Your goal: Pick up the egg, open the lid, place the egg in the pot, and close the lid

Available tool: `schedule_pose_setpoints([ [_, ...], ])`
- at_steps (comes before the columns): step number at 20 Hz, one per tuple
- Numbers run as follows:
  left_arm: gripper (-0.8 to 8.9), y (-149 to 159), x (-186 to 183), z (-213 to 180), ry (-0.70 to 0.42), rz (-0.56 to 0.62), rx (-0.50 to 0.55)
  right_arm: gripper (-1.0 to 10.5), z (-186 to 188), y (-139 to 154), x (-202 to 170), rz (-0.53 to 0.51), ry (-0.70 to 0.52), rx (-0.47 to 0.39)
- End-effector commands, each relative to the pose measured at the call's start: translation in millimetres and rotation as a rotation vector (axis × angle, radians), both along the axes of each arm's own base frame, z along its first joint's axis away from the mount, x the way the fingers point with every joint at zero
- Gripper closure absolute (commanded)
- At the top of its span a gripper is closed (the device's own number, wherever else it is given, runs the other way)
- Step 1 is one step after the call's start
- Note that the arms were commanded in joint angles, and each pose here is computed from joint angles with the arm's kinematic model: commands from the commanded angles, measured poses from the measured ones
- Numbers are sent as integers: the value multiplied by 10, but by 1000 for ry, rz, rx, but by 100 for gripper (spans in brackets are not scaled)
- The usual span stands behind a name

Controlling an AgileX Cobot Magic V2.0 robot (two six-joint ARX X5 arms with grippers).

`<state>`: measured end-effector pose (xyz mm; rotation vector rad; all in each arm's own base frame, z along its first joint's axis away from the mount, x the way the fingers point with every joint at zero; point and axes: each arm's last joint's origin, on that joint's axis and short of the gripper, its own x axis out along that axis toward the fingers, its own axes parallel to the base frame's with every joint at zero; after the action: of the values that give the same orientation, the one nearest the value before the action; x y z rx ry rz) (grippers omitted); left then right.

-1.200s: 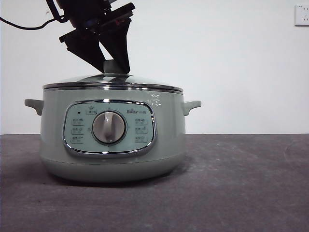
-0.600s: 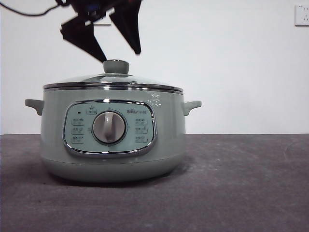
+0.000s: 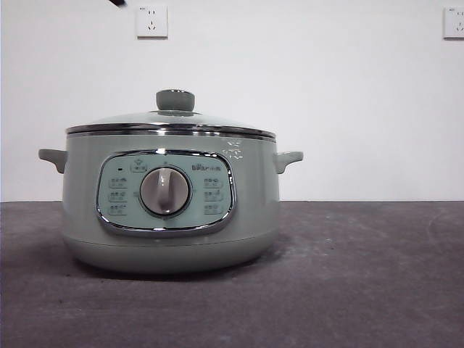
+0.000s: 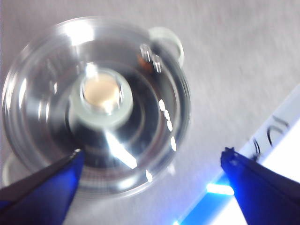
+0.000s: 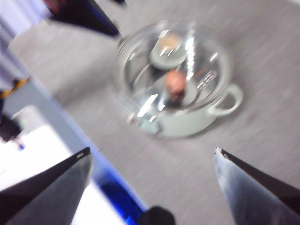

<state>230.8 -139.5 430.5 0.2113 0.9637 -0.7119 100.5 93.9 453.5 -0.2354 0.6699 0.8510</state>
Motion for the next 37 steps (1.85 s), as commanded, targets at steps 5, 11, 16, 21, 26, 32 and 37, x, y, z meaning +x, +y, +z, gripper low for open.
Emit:
schedule_pose_setpoints([
  [5, 819, 92, -198, 117, -11, -43, -13, 951, -108, 89, 101, 4, 78, -71],
  [11, 817, 96, -195, 117, -15, -38, -8, 946, -91, 64, 74, -13, 77, -54],
  [16, 817, 96, -195, 117, -15, -38, -9, 946, -71, 28, 32, -12, 65, -44],
  [21, 817, 93, -187, 123, -24, -37, -13, 946, -68, 17, 20, -12, 64, -43],
  [26, 817, 208, -90, 303, -237, 37, -66, 946, -65, 12, 14, -12, 63, -42],
  [32, 817, 777, -352, 823, -687, 184, -171, 946, -66, 12, 14, -12, 63, -42],
  [37, 817, 1242, -761, 613, -947, 392, -161, 946, -66, 11, 13, -12, 64, -42],
])
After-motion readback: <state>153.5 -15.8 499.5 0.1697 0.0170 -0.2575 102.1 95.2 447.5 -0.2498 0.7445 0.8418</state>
